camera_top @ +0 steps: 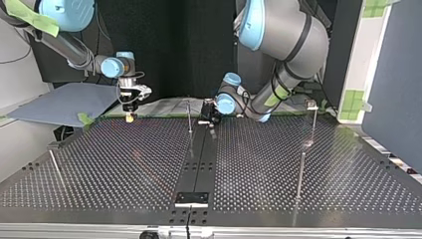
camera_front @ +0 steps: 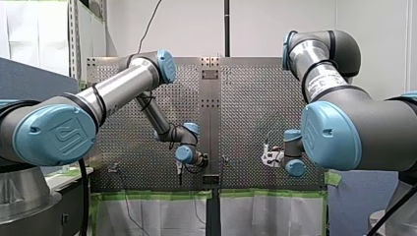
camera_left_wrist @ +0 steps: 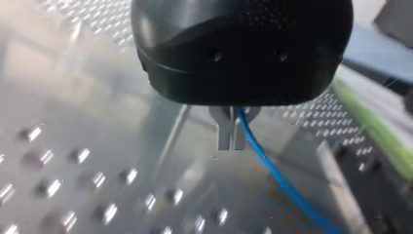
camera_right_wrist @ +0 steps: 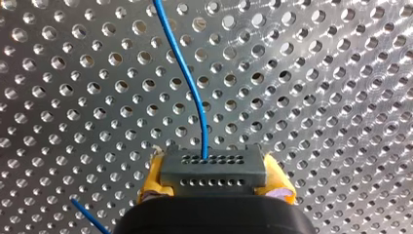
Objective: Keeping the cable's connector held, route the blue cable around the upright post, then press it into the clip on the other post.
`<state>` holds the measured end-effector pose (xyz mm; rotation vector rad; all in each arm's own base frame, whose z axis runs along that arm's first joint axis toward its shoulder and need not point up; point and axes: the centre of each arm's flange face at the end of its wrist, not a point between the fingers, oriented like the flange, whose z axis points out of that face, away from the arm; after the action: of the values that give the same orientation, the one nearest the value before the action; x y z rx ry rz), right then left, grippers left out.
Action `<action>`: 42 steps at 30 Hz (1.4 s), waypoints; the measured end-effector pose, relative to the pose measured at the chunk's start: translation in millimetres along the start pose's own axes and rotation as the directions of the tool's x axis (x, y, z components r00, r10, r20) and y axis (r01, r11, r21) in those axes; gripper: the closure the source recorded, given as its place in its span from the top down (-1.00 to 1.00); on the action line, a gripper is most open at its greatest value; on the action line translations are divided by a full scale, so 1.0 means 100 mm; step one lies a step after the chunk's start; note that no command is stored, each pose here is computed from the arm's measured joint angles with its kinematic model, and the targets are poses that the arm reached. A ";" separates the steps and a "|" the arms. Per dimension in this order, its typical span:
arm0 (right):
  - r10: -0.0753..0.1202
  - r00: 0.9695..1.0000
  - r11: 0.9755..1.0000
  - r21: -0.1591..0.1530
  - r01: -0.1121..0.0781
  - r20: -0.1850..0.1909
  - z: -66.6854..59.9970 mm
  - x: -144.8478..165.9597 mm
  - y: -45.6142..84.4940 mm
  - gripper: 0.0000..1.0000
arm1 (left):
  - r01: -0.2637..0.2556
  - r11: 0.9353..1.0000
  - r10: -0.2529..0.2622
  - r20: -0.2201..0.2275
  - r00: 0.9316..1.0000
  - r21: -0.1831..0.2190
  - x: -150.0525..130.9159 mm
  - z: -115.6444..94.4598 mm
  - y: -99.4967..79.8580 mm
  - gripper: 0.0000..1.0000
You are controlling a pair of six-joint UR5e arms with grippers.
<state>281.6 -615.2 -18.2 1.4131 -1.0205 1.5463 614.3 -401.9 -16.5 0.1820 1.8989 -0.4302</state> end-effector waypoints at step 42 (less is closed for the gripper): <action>0.006 1.000 1.000 0.008 -0.006 0.016 -0.02 -0.04 -0.01 -1.00 | -0.244 0.952 0.277 -0.189 0.942 0.183 0.31 -0.89 -0.45 1.00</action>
<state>282.1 -613.1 -21.8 1.4313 -1.0297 1.5471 510.5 -411.5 -8.4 0.5998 2.0140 -0.3909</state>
